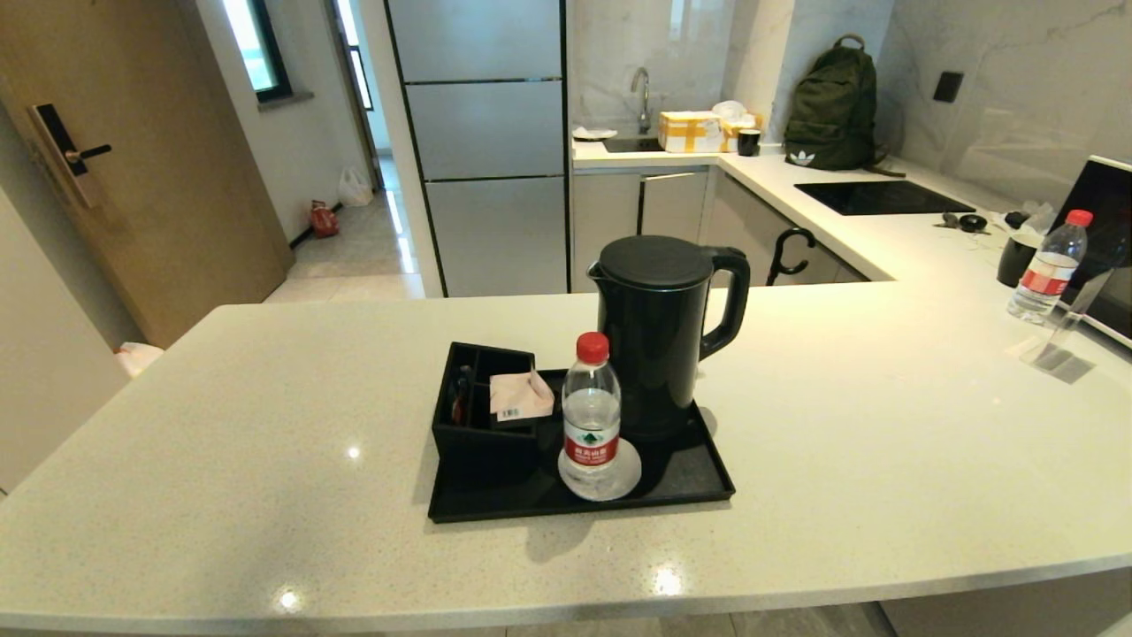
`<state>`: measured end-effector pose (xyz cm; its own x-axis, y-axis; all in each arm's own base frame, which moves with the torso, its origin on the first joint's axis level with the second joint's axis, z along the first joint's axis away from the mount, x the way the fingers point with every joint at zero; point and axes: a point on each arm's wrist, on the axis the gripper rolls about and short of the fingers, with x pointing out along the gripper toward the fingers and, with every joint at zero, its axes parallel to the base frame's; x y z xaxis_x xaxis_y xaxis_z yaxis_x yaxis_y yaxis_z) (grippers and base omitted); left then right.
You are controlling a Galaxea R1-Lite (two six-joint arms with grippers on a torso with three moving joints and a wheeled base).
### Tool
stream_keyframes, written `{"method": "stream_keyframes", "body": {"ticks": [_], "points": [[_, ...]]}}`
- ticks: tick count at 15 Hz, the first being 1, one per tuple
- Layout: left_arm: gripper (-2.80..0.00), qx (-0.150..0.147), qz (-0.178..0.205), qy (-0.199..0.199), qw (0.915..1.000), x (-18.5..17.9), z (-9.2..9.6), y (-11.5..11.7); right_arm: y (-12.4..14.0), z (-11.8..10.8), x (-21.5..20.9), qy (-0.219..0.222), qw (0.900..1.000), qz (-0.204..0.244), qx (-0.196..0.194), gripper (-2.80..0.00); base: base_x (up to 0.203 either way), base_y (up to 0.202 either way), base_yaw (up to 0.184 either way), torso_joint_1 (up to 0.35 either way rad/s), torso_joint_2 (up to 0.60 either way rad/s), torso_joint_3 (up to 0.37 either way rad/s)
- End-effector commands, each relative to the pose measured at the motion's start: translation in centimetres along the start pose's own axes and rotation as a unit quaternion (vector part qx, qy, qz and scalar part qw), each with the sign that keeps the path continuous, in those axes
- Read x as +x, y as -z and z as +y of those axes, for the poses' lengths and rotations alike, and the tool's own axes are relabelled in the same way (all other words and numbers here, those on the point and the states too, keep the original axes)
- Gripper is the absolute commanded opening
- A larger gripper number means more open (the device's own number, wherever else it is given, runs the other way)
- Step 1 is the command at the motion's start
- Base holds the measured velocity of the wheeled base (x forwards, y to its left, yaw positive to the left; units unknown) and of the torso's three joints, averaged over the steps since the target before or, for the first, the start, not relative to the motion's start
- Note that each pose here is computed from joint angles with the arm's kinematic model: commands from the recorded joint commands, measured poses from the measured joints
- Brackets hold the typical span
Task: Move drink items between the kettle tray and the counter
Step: Pick up the bottled water
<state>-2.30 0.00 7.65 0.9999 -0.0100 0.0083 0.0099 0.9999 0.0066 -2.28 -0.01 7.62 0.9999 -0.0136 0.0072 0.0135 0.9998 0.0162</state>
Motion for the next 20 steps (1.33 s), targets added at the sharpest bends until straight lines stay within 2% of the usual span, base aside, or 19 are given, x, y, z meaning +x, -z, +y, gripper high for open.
{"method": "stream_keyframes", "body": {"ticks": [1,7,9,11,13,14,15,16,17,18,19,20], "points": [[-2.8,0.0,0.0,0.0,1.0,0.0,0.0,0.0,0.0,0.0,0.0,0.0,1.0,0.0,-0.001,-2.8,0.0,0.0,0.0,0.0,0.0,0.0],[-2.8,0.0,0.0,0.0,1.0,0.0,0.0,0.0,0.1,0.0,-0.1,-0.001,1.0,0.013,-0.017,-2.8,0.0,0.0,0.0,0.0,0.0,0.0],[-2.8,0.0,0.0,0.0,1.0,0.0,0.0,0.0,-1.3,0.0,-0.1,-0.003,1.0,0.02,-0.011,-2.8,0.0,0.0,0.0,0.0,0.0,0.0],[-2.8,0.0,0.0,0.0,1.0,0.0,0.0,0.0,-6.7,0.1,-0.8,-0.01,1.0,0.003,0.025,-2.8,0.0,0.0,0.0,0.0,0.0,0.0],[-2.8,0.0,0.0,0.0,1.0,0.0,0.0,0.0,-14.4,0.4,-2.7,-0.038,0.997,-0.025,0.065,-2.8,0.0,0.0,0.0,0.0,0.0,0.0],[-2.8,0.0,0.0,0.0,1.0,0.0,0.0,0.0,-16.9,0.5,-3.5,-0.064,0.994,0.018,0.081,-2.8,0.0,0.0,0.0,0.0,0.0,0.0],[-2.8,0.0,0.0,0.0,1.0,0.0,0.0,0.0,-18.1,0.7,-3.9,-0.098,0.986,0.092,0.098,-2.8,0.0,0.0,0.0,0.0,0.0,0.0],[-2.8,0.0,0.0,0.0,1.0,0.0,0.0,0.0,-19.2,0.9,-4.0,-0.134,0.973,0.148,0.117,-2.8,0.0,0.0,0.0,0.0,0.0,0.0],[-2.8,0.0,0.0,0.0,1.0,0.0,0.0,0.0,-19.8,1.1,-3.4,-0.169,0.955,0.199,0.138,-2.8,0.0,0.0,0.0,0.0,0.0,0.0],[-2.8,0.0,0.0,0.0,1.0,0.0,0.0,0.0,-20.1,1.2,-2.2,-0.184,0.941,0.242,0.15,-2.8,0.0,0.0,0.0,0.0,0.0,0.0],[-2.8,0.0,0.0,0.0,1.0,0.0,0.0,0.0,-19.7,1.3,0.2,-0.192,0.92,0.299,0.166,-2.8,0.0,0.0,0.0,0.0,0.0,0.0],[-2.8,0.0,0.0,0.0,1.0,0.0,0.0,0.0,-18.8,1.4,2.7,-0.19,0.895,0.361,0.181,-2.8,0.0,0.0,0.0,0.0,0.0,0.0]]}}
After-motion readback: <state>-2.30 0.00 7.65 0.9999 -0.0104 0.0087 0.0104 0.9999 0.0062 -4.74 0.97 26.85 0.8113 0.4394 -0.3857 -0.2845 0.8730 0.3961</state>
